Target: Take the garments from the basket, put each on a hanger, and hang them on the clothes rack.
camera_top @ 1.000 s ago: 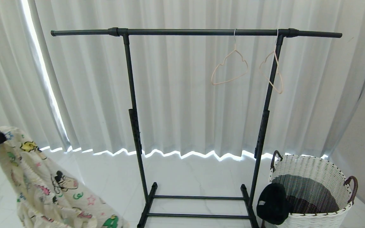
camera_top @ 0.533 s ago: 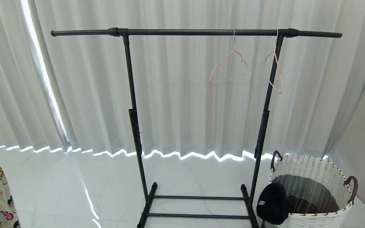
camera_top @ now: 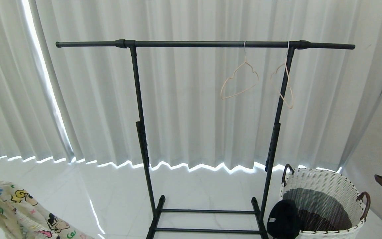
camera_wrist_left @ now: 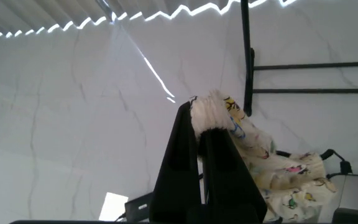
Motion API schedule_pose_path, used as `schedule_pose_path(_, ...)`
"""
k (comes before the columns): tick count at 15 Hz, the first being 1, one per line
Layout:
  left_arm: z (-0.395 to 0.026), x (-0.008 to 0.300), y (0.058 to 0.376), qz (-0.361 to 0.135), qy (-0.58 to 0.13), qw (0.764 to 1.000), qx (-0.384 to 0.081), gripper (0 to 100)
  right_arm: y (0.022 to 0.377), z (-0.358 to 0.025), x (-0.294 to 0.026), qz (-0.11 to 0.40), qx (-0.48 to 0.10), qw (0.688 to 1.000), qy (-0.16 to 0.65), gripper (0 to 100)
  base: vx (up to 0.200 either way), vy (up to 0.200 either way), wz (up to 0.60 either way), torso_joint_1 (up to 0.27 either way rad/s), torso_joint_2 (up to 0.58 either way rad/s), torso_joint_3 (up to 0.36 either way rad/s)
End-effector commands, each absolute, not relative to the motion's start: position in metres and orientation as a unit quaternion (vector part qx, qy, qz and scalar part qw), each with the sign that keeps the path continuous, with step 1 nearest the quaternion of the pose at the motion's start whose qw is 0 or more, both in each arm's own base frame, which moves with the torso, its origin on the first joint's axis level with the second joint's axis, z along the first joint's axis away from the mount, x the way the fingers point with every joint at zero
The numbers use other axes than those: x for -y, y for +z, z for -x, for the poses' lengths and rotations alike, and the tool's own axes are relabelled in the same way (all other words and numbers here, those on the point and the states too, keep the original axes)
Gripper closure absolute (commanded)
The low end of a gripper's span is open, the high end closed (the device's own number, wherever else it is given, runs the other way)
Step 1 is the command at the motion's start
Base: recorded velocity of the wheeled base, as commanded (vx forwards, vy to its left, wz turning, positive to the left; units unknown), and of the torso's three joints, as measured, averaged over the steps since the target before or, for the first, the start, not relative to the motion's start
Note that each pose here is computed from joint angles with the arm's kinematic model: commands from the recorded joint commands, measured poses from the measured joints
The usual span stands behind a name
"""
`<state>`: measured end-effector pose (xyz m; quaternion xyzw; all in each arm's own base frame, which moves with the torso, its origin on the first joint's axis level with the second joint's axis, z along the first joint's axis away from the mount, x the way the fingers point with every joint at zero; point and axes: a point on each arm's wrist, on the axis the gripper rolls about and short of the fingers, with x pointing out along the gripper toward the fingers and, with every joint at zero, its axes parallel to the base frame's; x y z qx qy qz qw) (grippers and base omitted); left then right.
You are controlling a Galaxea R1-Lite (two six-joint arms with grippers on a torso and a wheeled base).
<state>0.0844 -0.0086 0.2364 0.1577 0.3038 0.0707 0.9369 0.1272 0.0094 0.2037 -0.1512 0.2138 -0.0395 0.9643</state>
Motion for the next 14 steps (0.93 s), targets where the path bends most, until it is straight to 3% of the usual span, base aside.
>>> schedule_pose_path(1, -0.085, 0.009, 0.237, -0.157, 0.070, 0.939, -0.299, 100, 0.205, -0.129, -0.009, 0.147, -0.214, 0.965, -0.036, 0, 0.000, 0.000, 0.00, 0.149, -0.46, -0.271)
schedule_pose_path(4, -0.085, 0.009, 0.236, -0.168, 0.067, 0.938, -0.297, 100, 0.214, -0.139, -0.010, 0.133, -0.205, 0.969, -0.029, 0, 0.000, 0.000, 0.00, 0.177, -0.46, -0.284)
schedule_pose_path(8, -0.089, 0.010, 0.236, -0.173, 0.065, 0.939, -0.290, 100, 0.217, -0.145, -0.011, 0.070, -0.205, 0.975, -0.042, 0, 0.000, 0.000, 0.00, 0.189, -0.48, -0.283)
schedule_pose_path(14, -0.092, 0.010, 0.246, -0.194, 0.061, 0.947, -0.251, 100, 0.229, -0.150, -0.011, 0.054, -0.186, 0.980, -0.045, 0, 0.000, 0.000, 0.00, 0.217, -0.49, -0.277)
